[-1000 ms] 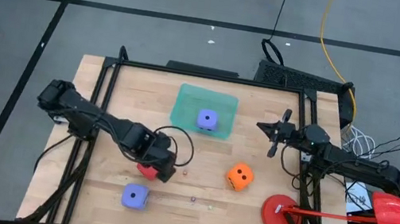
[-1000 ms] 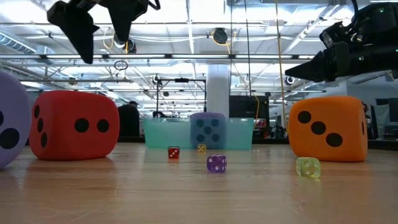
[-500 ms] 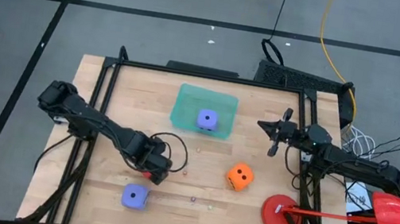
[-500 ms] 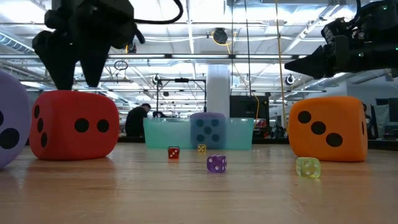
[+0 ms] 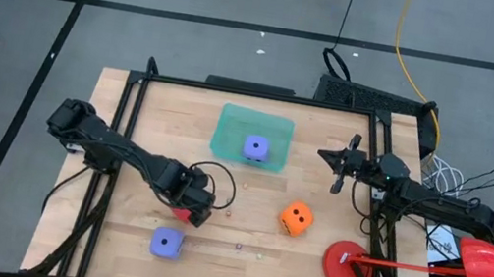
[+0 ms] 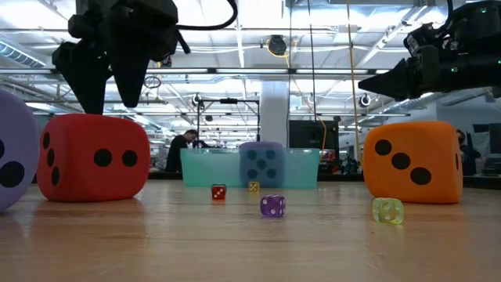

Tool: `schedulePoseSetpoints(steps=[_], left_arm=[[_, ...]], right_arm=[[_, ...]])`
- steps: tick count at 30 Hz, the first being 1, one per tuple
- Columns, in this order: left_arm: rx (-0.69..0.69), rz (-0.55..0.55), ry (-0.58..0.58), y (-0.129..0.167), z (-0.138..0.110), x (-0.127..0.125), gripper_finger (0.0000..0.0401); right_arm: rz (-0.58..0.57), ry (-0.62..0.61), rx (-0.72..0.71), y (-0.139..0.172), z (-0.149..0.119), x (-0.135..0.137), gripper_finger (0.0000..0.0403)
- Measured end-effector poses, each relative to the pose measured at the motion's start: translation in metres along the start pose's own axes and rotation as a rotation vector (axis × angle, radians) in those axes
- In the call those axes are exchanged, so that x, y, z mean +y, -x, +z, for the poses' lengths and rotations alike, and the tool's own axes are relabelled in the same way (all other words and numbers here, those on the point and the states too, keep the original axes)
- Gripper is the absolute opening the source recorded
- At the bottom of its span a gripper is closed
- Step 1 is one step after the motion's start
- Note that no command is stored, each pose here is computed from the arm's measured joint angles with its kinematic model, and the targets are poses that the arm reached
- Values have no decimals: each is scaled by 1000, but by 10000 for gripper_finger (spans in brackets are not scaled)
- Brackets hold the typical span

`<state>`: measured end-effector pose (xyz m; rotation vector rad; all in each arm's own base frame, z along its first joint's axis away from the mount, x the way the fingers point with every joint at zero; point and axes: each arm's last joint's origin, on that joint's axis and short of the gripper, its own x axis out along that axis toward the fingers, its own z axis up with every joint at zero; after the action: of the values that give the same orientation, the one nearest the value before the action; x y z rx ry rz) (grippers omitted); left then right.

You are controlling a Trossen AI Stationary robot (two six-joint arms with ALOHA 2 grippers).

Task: Pick & Place Dice
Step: Put the large red dice into the blue bin

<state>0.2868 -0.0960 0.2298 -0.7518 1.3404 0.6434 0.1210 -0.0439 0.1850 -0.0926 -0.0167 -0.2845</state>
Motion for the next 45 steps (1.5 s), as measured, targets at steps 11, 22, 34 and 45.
schedulePoseSetpoints(steps=[11,22,34,45], left_arm=[[-27,-2,10,0,1,-1,400],[15,-21,26,0,-1,-2,400],[74,42,5,0,-3,6,400],[26,48,-30,-11,3,0,400]], right_arm=[[1,-20,9,0,-1,0,0],[1,-16,7,0,-1,0,0],[1,-19,7,0,-1,0,0],[0,-16,1,0,0,0,0]])
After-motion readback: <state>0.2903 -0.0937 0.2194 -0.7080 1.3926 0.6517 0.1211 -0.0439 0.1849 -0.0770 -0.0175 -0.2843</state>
